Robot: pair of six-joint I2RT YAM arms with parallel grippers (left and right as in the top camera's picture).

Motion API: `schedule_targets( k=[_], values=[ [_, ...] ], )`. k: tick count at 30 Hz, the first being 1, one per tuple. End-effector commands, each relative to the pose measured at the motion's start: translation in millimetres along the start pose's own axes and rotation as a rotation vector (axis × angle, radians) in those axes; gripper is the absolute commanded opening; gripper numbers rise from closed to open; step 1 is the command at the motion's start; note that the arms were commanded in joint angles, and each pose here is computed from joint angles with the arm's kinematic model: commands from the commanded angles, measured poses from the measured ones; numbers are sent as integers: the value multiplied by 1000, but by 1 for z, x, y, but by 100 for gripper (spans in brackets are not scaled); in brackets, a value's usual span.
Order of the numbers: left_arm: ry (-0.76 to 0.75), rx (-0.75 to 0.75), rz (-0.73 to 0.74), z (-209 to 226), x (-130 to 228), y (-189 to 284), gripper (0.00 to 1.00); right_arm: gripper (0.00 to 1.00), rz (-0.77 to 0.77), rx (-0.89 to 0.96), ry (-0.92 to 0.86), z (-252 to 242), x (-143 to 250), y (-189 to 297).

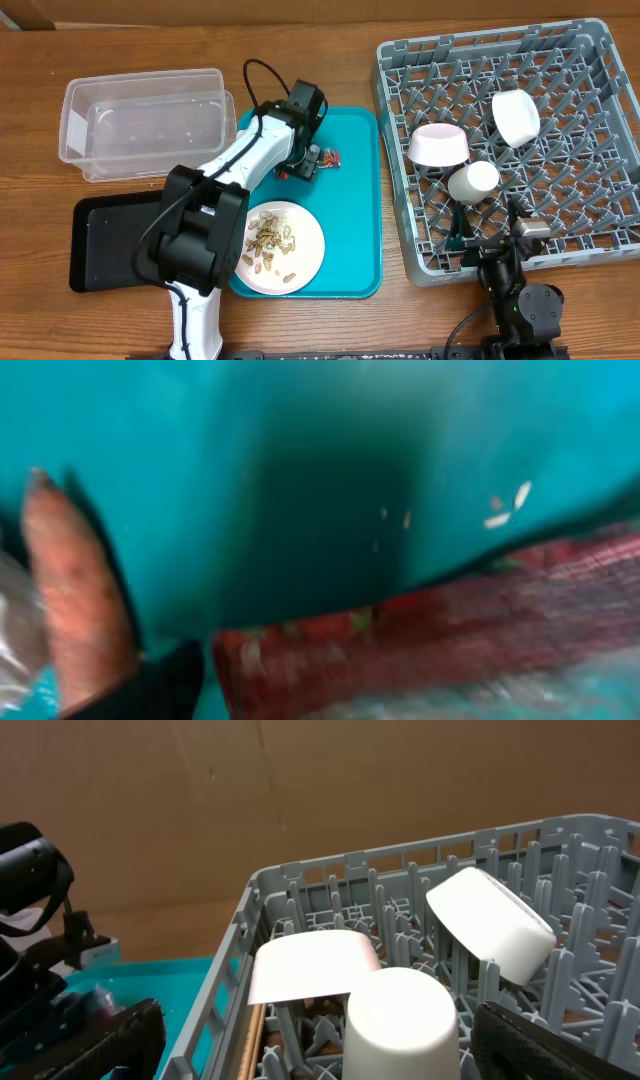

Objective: Sort waste into correct bins and load items into the dishwasher
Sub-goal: 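Reach the left gripper to the red wrapper and grasp it, then carry the red wrapper left and drop it into the clear bin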

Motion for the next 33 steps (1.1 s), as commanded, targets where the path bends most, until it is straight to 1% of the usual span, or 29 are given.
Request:
schedule_targets(
  k=[1,2,3,9,15,18,20,25,27,28,29,30,32,33],
  values=[
    [-25,11,-4,-3,0,0,24,100,-8,2,-4,-1,1,0],
    [-25,11,-5,-3,-1,2,11,100,-8,2,-4,-1,1,0],
    [-24,13,-7,-4,-3,4,5,100,-8,2,-4,-1,1,0],
    [42,3,11,-3,-14,40,4,100,-8,2,-4,-1,1,0],
    [194,-21,54,20,-22,103,4,100,-8,2,-4,-1,1,0],
    [307,-92,19,55,-28,130,4,100,-8,2,-4,-1,1,0],
    [398,-125,0,81,-31,136,4,100,-8,2,-4,-1,1,0],
    [661,-149,21,145,-22,130,4,100,-8,2,-4,-1,1,0],
    [725,-145,22,163,-20,129,4,100,-8,2,-4,-1,1,0],
    [743,-124,22,167,-20,129,7,100,-8,2,-4,-1,1,0],
    [751,-85,24,169,-21,128,24,100,-8,2,-4,-1,1,0],
    [740,-46,27,168,-22,127,33,100,-8,2,-4,-1,1,0],
    [706,28,32,165,-24,128,57,100,-8,2,-4,-1,1,0],
    [695,33,30,165,-24,129,60,100,-8,2,-4,-1,1,0]
  ],
)
Point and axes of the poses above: each gripper's point midway between its finger pads, its own y axis back along the fingers, its own z axis along the line the jaws close on, x = y × z, the point moved 4 cm from there along y, back along the fingers, and after that the axes turned 8 degrees about y, right-handed, at the moved point
